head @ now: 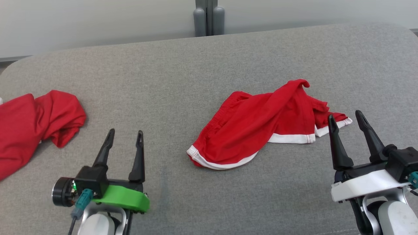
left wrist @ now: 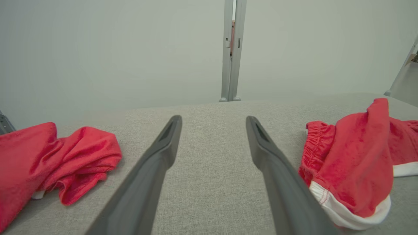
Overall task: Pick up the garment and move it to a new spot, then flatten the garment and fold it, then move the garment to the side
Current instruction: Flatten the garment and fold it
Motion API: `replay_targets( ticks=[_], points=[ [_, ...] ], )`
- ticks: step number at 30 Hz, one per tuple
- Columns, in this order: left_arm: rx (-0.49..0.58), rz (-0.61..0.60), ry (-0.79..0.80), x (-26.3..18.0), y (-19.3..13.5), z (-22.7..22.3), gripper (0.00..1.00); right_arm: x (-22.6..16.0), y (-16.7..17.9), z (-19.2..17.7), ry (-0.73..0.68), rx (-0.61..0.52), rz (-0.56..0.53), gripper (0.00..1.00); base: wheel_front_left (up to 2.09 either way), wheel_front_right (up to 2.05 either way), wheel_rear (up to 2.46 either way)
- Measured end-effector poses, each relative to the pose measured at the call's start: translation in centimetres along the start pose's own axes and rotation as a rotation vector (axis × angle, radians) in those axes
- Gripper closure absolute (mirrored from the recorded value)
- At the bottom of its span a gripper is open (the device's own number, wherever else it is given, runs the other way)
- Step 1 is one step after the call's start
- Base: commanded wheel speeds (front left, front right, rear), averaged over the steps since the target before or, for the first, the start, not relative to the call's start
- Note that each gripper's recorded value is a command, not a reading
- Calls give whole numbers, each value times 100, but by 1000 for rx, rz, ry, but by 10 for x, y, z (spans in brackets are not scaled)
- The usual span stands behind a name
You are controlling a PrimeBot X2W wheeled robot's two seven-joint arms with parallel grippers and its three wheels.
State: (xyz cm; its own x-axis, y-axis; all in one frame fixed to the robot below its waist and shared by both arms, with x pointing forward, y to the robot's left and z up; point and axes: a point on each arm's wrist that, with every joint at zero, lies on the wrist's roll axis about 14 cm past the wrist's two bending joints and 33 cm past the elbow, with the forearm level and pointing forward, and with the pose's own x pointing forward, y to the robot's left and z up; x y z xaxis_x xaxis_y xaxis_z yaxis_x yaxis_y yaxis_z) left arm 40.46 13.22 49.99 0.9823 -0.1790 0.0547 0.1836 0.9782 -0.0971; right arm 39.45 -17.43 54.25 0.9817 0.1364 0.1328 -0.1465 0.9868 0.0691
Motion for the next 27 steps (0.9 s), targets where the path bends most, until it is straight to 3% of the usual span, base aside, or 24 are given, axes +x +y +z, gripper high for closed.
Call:
replay_targets(
  ticks=[5, 9, 17, 18, 19, 20, 27],
  points=[
    [-35, -159, 83, 8, -45, -13, 0, 2, 3, -10, 29, 14, 7, 0, 0, 0, 0],
    [-85, -256, 236, 5, -77, -45, 0, 1, 5, -19, 55, 28, 8, 0, 0, 0, 0],
    [-139, -328, 456, 0, -101, -91, 1, -5, -2, -31, 86, 44, -19, 0, 0, 0, 0],
    [-145, -332, 460, 1, -102, -92, 55, -6, -4, -34, 93, 44, -26, 0, 0, 0, 0],
    [-147, -335, 461, 3, -102, -93, 85, -7, -6, -36, 100, 44, -32, 0, 0, 0, 0],
    [-150, -335, 462, 4, -102, -94, 100, -8, -8, -37, 104, 43, -39, 0, 0, 0, 0],
    [-153, -339, 458, 12, -101, -97, 100, -13, -27, -65, 193, 31, -77, 0, 0, 0, 0]
  ],
)
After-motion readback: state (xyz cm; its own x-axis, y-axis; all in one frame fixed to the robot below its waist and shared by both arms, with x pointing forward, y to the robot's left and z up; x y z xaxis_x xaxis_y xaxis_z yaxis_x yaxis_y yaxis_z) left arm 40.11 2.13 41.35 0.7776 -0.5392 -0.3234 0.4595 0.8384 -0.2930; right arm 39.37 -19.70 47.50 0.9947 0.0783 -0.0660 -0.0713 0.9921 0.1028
